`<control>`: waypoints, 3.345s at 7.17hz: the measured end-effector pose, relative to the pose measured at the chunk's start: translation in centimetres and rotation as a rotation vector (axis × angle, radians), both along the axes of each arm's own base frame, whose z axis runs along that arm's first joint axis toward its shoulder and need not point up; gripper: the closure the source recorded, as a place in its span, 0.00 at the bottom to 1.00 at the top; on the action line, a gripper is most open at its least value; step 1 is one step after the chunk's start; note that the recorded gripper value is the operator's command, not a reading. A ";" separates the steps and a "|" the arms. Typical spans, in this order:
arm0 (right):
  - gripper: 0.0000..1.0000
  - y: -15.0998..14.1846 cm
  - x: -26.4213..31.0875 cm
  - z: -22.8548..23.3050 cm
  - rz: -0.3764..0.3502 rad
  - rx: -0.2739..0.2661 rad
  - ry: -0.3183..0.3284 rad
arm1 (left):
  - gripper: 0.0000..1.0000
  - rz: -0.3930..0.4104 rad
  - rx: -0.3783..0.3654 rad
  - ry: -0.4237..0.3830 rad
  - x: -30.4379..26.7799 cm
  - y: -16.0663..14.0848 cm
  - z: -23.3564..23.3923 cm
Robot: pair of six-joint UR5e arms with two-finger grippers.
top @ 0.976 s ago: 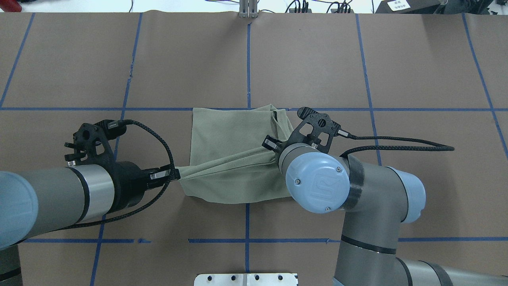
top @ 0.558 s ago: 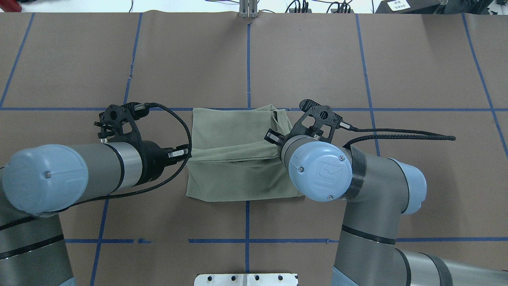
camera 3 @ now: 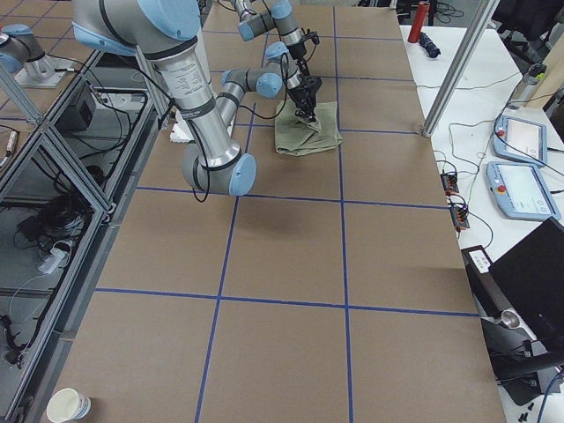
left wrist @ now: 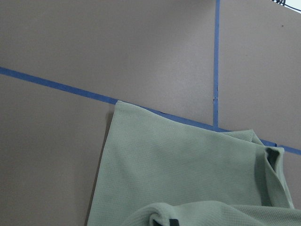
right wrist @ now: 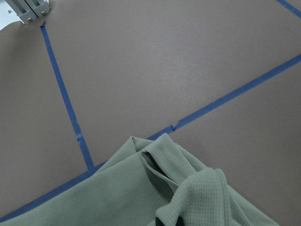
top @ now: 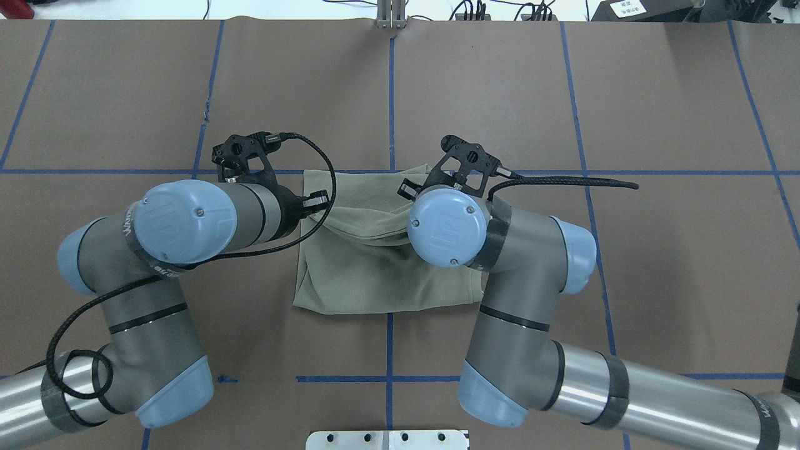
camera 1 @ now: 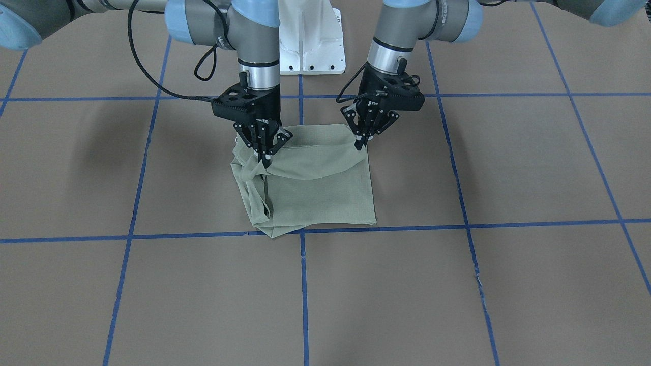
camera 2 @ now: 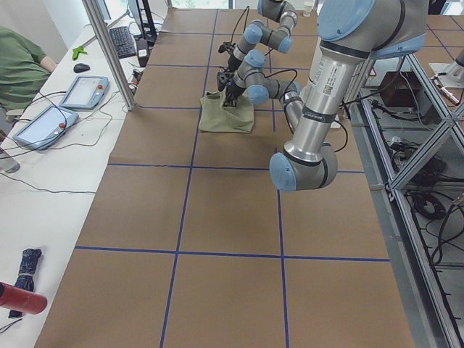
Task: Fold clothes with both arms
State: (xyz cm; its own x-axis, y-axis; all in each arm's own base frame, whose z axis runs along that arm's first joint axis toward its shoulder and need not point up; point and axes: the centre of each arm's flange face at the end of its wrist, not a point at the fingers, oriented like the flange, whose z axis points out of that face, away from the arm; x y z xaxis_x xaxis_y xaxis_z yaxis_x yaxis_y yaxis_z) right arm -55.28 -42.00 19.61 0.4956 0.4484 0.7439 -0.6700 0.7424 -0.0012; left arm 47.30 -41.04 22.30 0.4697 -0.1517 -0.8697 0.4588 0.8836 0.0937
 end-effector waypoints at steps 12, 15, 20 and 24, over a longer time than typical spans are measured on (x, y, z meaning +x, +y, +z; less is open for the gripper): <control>0.00 -3.9 -4.9 -0.4 -0.184 0.067 0.083 | 0.00 0.194 0.201 -0.130 -2.7 -10.4 2.6; 0.00 -1.5 -7.6 1.4 -0.330 0.133 0.179 | 0.00 0.202 0.204 -0.126 -3.2 -10.4 2.7; 0.00 -16.5 -0.5 8.2 -0.199 0.050 0.354 | 0.00 0.202 0.214 -0.115 -4.1 -9.7 2.4; 0.00 -23.2 12.8 10.9 -0.479 0.071 0.300 | 0.00 0.262 0.282 -0.192 -9.1 -9.3 5.9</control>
State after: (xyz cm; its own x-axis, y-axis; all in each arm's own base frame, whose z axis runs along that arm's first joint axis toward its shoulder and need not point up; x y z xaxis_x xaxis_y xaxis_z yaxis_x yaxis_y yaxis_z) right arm -42.48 -65.16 30.49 0.8254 0.0756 0.5595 -0.2219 0.9547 0.1984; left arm 38.25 -50.32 28.18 0.6182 0.2258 -0.7529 0.1730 0.8953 0.4105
